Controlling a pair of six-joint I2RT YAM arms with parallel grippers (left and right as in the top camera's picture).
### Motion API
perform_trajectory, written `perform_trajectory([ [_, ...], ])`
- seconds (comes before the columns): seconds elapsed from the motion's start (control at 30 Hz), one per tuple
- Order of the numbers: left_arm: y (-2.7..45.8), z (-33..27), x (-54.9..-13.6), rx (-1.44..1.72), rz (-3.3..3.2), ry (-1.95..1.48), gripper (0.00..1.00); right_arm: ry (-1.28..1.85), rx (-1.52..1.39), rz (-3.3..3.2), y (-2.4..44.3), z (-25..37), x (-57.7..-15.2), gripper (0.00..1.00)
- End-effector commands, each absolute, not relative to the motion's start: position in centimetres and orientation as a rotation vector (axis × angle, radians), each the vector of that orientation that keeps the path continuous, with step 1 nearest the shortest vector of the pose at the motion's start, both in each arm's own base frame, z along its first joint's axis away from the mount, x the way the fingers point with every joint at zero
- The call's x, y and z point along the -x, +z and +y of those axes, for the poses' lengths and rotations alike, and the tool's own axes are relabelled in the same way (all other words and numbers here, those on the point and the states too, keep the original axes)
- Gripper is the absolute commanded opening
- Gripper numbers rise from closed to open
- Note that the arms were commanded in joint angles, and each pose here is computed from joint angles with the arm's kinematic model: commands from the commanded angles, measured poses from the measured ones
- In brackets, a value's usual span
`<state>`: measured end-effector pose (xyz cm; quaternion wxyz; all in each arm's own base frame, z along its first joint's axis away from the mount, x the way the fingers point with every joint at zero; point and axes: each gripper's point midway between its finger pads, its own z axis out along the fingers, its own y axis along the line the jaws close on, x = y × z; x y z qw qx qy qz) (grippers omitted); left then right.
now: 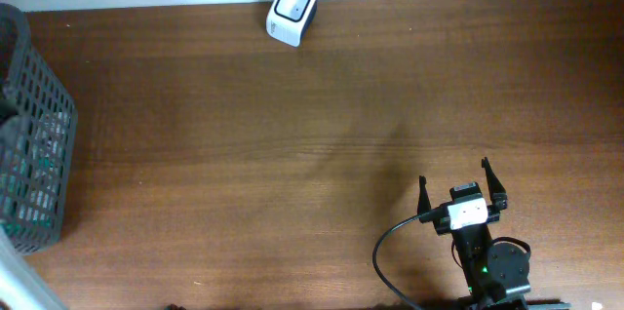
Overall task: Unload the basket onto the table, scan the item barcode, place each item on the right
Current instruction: 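Move the left gripper into the grey basket toward a light-green packet, then grasp the light-green packet with the left gripper and lift it out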
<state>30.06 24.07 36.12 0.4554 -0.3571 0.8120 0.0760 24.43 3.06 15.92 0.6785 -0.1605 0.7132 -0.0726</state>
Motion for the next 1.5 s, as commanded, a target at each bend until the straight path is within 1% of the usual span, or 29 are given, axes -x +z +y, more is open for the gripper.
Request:
perform_trajectory([
  [0.0, 36.4, 26.4, -30.3, 0.882, 1.973, 0.231, 0.95, -0.159, 0.372, 1.609, 15.6, 3.2, -24.4, 0.99],
  [0.07, 36.9, 27.9, -30.6, 0.850, 1.980, 0.275, 0.91, -0.159, 0.372, 1.610, 15.6, 3.2, -24.4, 0.99],
  [0.17, 35.1, 30.2, -30.9, 0.904, 2.024, 0.277, 0.91, -0.159, 0.372, 1.609, 15.6, 3.2, -24.4, 0.99],
  [0.33, 27.7, 34.1, -29.6, 1.103, 2.178, 0.301, 0.91, -0.159, 0.372, 1.610, 15.6, 3.2, -24.4, 0.99],
  [0.4, 24.3, 35.1, -29.0, 1.177, 2.255, 0.288, 0.88, -0.159, 0.372, 1.610, 15.6, 3.2, -24.4, 0.99],
  [0.47, 21.9, 35.4, -28.9, 1.218, 2.311, 0.270, 0.84, -0.159, 0.372, 1.610, 15.6, 3.2, -24.4, 0.99],
  [0.6, 17.7, 36.2, -28.3, 1.273, 2.424, 0.290, 0.84, -0.159, 0.372, 1.610, 15.6, 3.2, -24.4, 0.99],
  [0.8, 14.1, 36.7, -28.4, 1.181, 2.569, 0.295, 0.84, -0.159, 0.372, 1.610, 15.6, 3.2, -24.4, 0.99],
  [0.83, 13.7, 36.7, -28.4, 1.166, 2.586, 0.294, 0.77, -0.159, 0.372, 1.610, 15.6, 3.2, -24.4, 0.99],
  [0.87, 12.9, 36.7, -28.4, 1.125, 2.626, 0.294, 0.75, -0.159, 0.372, 1.610, 15.6, 3.2, -24.4, 0.99],
  [1.03, 10.0, 36.8, -27.4, 1.143, 2.706, 0.324, 0.73, -0.159, 0.372, 1.609, 15.6, 3.2, -24.4, 0.99],
  [1.13, 8.2, 36.6, -26.9, 1.146, 2.722, 0.332, 0.70, -0.159, 0.372, 1.610, 15.6, 3.2, -24.4, 0.99],
  [1.33, 6.2, 36.8, -26.4, 1.155, 2.723, 0.380, 0.70, -0.159, 0.372, 1.609, 15.6, 3.2, -24.4, 0.99],
  [1.43, 6.3, 37.4, -26.9, 1.144, 2.689, 0.399, 0.67, -0.159, 0.372, 1.610, 15.6, 3.2, -24.4, 0.99],
  [1.47, 6.3, 37.3, -27.2, 1.139, 2.686, 0.384, 0.64, -0.159, 0.372, 1.610, 15.6, 3.2, -24.4, 0.99],
])
